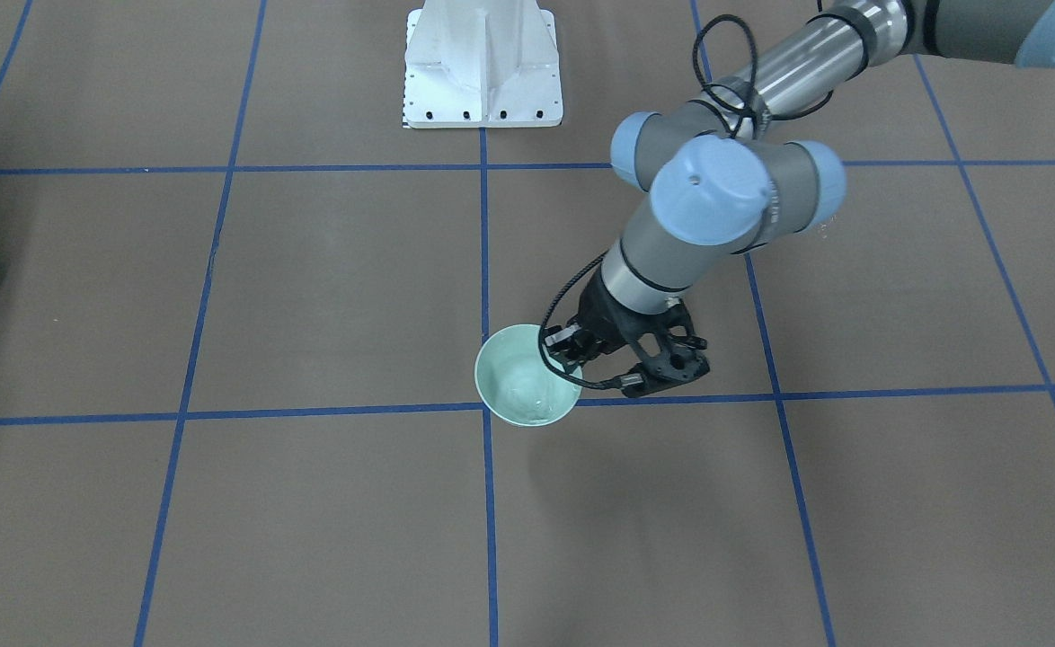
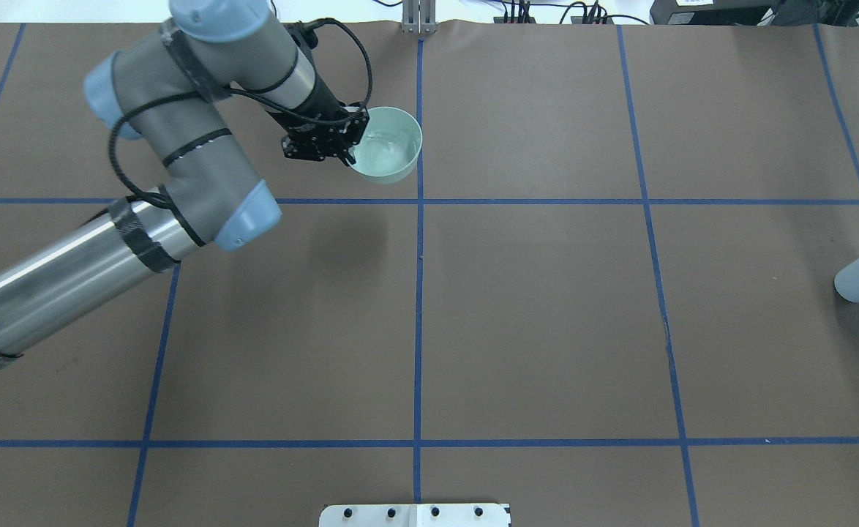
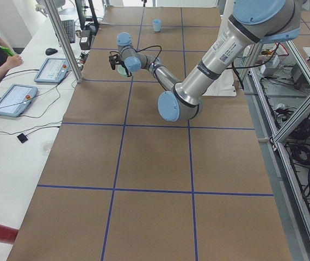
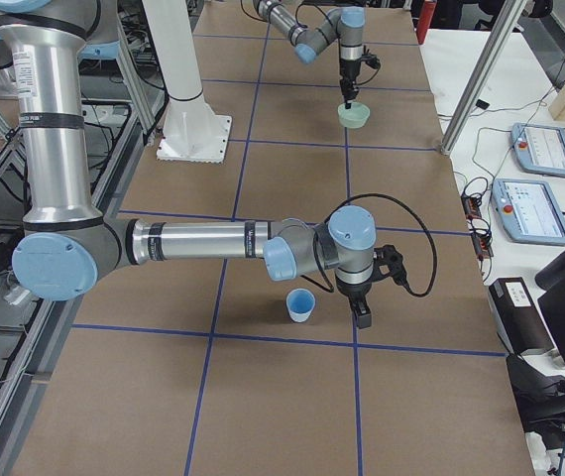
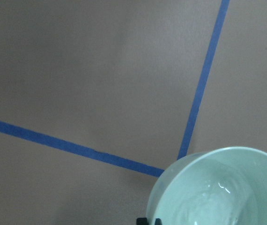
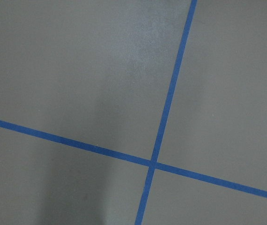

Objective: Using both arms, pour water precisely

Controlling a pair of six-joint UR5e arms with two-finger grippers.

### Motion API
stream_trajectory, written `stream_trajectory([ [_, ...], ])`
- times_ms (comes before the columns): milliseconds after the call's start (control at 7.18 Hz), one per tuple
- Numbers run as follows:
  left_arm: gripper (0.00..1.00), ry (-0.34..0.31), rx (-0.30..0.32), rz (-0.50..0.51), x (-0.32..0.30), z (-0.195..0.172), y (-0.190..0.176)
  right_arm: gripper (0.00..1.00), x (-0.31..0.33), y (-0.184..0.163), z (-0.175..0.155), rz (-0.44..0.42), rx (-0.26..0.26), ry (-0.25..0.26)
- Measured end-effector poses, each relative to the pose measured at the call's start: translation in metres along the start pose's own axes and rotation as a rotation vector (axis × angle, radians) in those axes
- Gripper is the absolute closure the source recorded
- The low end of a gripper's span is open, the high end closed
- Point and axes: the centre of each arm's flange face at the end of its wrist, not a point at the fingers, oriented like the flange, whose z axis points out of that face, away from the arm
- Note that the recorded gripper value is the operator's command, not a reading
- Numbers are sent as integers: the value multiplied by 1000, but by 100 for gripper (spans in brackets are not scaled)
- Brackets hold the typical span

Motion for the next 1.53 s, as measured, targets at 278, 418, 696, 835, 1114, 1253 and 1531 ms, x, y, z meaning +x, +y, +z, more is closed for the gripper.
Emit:
stream_trajectory([
  [278, 100, -35, -1, 126, -134, -39, -11, 1, 4, 2, -3, 10, 5, -3],
  [418, 100, -67, -8, 183, -201, -51, -9, 1, 4, 4, -3, 15, 3, -22],
  [696, 100, -116, -32, 255, -298, -58, 7, 1, 3, 8, -2, 23, 0, -59],
  [835, 100, -126, -34, 279, -330, -61, 10, 1, 3, 9, -2, 25, -1, -64],
  [1114, 100, -173, -21, 350, -400, -75, -13, 1, 3, 9, -2, 26, -1, -68],
  [1253, 100, -201, -19, 387, -435, -80, -29, 1, 2, 10, -2, 26, -1, -69],
  [1531, 100, -248, -41, 438, -498, -83, -55, 1, 2, 10, -2, 27, 0, -70],
])
